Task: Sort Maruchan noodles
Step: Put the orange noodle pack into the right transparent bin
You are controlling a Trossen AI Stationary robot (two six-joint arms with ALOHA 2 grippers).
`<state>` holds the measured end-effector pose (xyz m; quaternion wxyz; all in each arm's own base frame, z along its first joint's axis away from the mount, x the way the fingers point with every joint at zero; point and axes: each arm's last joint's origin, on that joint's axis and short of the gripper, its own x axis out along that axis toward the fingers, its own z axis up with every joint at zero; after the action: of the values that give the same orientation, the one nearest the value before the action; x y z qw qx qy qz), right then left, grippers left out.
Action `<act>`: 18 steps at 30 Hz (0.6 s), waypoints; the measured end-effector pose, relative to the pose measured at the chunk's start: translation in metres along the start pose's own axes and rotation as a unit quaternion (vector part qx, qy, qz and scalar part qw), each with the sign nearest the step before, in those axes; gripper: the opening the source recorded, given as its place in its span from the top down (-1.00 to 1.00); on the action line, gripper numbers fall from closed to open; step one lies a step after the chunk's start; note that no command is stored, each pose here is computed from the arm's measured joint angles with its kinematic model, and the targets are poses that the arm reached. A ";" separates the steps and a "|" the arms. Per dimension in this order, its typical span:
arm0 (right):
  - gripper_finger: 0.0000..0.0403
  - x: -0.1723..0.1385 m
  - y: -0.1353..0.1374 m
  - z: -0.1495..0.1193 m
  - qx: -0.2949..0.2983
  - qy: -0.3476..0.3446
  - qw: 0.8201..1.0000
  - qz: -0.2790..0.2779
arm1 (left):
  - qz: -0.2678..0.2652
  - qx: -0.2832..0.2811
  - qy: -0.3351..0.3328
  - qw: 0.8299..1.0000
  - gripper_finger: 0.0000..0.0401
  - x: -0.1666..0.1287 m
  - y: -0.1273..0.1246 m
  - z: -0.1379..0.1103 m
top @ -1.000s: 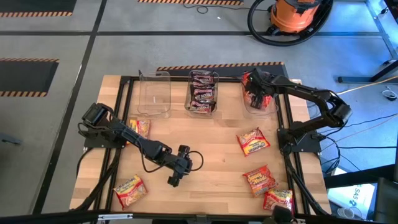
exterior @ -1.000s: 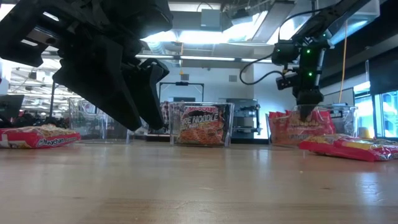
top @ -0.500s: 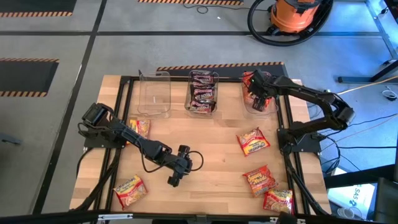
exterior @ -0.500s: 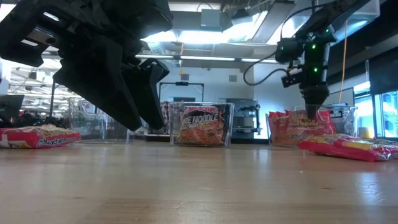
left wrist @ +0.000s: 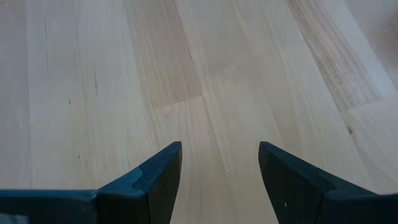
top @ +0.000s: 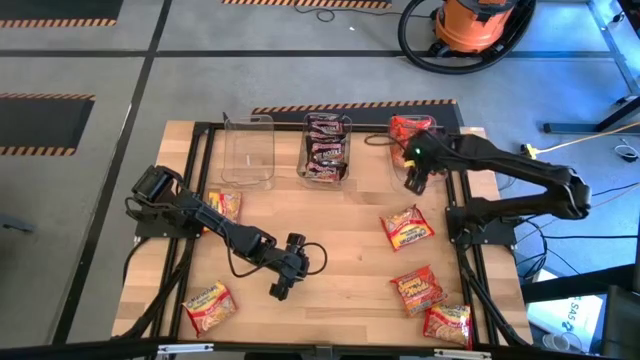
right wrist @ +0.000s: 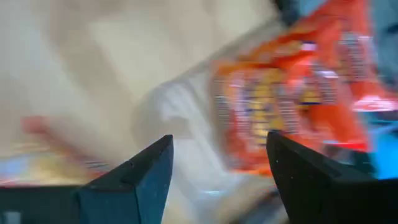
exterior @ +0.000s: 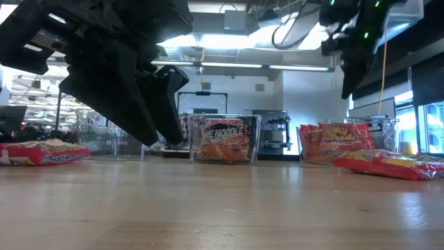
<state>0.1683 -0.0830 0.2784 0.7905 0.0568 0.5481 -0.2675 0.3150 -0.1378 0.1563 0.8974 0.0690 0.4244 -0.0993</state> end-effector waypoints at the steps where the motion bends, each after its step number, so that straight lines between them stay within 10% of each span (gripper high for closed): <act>1: -0.19 -0.004 0.007 -0.001 0.006 -0.009 1.000 0.025 | 0.000 0.000 0.000 1.000 -0.04 0.000 0.000 0.000; 9: -0.19 -0.019 0.079 -0.017 0.004 0.006 0.979 0.206 | -0.002 -0.001 0.000 1.000 -0.04 0.000 -0.002 0.000; 18: -0.19 -0.033 0.133 -0.056 -0.001 0.055 0.967 0.248 | -0.003 -0.008 0.000 1.000 -0.04 -0.001 -0.003 0.000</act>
<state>0.1771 0.0633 0.2594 0.8010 0.2051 0.5594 -0.0592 0.3135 -0.1410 0.1563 0.8976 0.0604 0.4253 -0.0988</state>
